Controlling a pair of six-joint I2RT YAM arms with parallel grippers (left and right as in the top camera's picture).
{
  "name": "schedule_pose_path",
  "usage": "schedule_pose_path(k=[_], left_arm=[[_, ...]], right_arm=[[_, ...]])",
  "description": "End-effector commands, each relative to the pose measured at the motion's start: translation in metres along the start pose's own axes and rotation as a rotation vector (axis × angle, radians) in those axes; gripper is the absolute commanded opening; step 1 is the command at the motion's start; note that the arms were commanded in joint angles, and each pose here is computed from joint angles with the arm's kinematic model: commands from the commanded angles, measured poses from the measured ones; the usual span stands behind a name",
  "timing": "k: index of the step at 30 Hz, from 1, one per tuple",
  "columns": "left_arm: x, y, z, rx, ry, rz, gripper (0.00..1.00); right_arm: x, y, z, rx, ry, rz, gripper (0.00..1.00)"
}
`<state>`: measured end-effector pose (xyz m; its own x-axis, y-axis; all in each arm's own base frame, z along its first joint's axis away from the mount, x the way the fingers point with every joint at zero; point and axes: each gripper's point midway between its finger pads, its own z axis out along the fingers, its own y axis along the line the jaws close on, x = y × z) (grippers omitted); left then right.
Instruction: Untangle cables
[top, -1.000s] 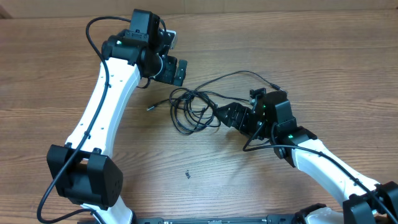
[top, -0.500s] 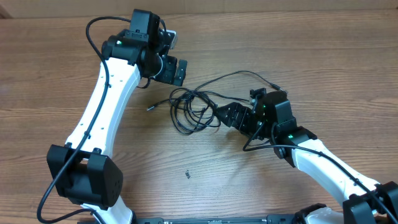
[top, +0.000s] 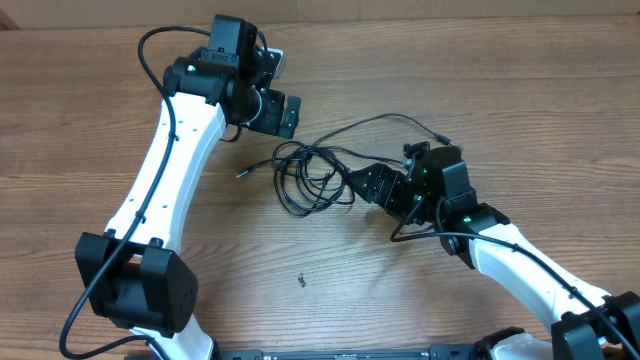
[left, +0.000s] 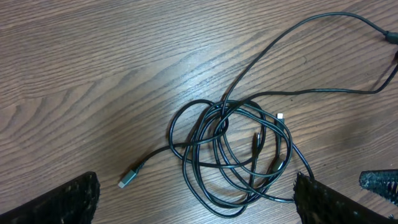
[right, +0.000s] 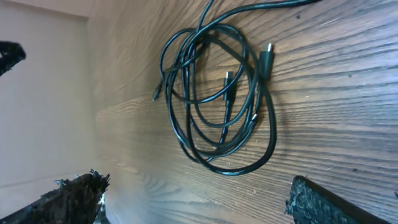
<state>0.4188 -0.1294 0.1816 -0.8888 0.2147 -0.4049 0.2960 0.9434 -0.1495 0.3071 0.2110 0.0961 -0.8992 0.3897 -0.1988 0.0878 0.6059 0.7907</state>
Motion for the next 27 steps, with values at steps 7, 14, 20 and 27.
schedule_pose_path(k=[7,14,20,27], left_arm=[[-0.003,-0.005,-0.011,0.016,-0.028,-0.004,1.0],[-0.003,-0.005,-0.011,0.016,-0.028,-0.004,1.0],[-0.003,-0.005,-0.011,0.016,-0.028,-0.004,1.0],[-0.003,-0.005,-0.011,0.016,-0.028,-0.004,1.0]], right_arm=[[0.004,0.006,0.01,0.04,-0.047,0.051,0.96],[0.018,-0.006,0.035,0.098,-0.044,0.122,0.96],[0.021,-0.015,0.046,0.118,-0.037,0.17,0.95],[0.012,-0.031,0.05,0.19,-0.122,0.162,0.91]])
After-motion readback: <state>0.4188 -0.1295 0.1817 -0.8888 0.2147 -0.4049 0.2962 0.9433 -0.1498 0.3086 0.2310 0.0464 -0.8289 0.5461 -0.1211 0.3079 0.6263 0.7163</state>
